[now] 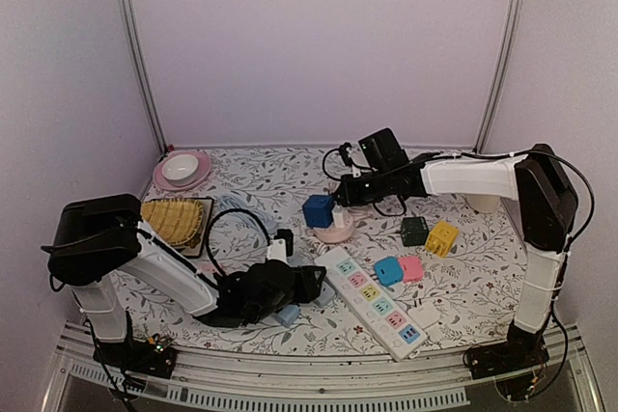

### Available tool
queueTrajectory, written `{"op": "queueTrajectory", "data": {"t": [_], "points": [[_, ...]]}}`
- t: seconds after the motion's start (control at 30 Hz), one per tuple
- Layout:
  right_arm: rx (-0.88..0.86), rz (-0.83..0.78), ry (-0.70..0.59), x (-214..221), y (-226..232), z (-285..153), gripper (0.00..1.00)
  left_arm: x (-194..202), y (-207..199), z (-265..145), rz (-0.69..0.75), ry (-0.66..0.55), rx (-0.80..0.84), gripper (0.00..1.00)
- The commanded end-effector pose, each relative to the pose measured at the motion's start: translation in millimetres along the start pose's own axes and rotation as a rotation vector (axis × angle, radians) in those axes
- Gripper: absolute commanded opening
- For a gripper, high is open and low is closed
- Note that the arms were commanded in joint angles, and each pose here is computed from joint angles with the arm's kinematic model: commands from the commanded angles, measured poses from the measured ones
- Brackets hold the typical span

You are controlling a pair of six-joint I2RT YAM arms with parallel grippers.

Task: Pull the plug off the socket

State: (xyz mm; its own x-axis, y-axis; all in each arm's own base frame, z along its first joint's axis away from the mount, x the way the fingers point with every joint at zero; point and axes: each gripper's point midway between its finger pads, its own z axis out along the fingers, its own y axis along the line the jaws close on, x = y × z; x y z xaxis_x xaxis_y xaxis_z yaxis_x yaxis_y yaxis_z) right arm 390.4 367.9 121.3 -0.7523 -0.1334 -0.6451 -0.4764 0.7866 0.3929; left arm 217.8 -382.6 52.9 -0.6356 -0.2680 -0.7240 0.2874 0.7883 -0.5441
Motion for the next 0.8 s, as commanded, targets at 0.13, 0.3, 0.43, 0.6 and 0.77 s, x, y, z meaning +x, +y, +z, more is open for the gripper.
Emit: {"op": "queueTrajectory", "data": {"t": [0.13, 0.3, 0.43, 0.6, 0.77], "points": [[-0.138, -0.092, -0.211, -71.6, 76.7, -64.4, 0.02, 32.8, 57.2, -13.5, 0.047, 0.097, -0.130, 0.58], [-0.158, -0.109, -0.247, -59.9, 93.2, -101.0, 0.02, 29.1, 60.0, -19.2, 0.031, 0.076, -0.116, 0.58], [-0.178, -0.097, -0.241, -35.3, 98.0, -114.6, 0.02, 27.6, 61.6, -21.9, 0.025, 0.065, -0.111, 0.59], [-0.173, -0.075, -0.220, 9.1, 91.4, -123.2, 0.02, 23.9, 64.8, -28.6, -0.002, 0.042, -0.098, 0.59], [-0.164, -0.043, -0.201, 51.1, 82.8, -123.8, 0.02, 23.0, 65.8, -30.8, -0.007, 0.034, -0.094, 0.60]]}}
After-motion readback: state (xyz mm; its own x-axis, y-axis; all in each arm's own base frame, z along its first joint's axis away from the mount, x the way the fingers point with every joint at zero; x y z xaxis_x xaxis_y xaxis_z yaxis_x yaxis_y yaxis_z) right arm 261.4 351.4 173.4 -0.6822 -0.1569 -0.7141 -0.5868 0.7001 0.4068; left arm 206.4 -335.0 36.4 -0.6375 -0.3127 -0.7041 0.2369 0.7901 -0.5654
